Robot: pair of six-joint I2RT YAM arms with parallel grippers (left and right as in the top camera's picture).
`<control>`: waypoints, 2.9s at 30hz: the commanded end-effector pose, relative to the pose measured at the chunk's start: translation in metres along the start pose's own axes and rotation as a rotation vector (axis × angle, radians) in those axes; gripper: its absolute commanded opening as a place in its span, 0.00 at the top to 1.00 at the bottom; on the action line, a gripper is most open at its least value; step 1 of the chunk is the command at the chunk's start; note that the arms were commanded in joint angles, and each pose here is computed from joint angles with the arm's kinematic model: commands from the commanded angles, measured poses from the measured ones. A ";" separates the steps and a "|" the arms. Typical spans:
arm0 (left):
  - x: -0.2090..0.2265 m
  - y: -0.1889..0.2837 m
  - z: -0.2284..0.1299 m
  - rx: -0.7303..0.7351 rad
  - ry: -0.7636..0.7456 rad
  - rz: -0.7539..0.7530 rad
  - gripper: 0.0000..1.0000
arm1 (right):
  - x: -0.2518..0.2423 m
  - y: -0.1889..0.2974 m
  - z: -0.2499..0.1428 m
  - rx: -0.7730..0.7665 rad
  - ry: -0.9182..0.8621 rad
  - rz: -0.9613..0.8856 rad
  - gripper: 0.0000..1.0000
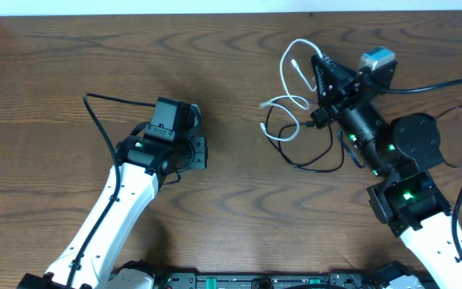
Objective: Untangle cables
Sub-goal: 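Lift the white cable with the right gripper and pull it up-right, then carry the white cable to the right table edge and release it, then move the right gripper back to center and grasp the black cable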
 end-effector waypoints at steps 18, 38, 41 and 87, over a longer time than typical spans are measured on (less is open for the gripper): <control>0.001 0.002 0.003 -0.009 0.011 0.006 0.61 | -0.154 0.088 0.124 -0.493 0.249 -0.885 0.99; 0.001 0.002 0.000 0.004 0.013 0.008 0.61 | -0.314 0.143 0.061 0.108 0.029 -1.361 0.99; 0.001 0.002 0.000 0.006 0.013 0.008 0.61 | -0.332 0.157 0.041 0.165 -0.048 -1.423 0.99; 0.001 0.002 0.000 0.005 0.013 0.008 0.61 | -0.173 0.034 -0.233 1.306 -0.091 -0.267 0.47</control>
Point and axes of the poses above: each gripper's point midway between its finger pads, its own y axis back along the fingers, its own x axis along the line the jaws close on, z = x × y, the point moved 4 cm from there along y, back along the fingers, and after that the axes turned 7 degrees about -y, right-handed, at the moved point
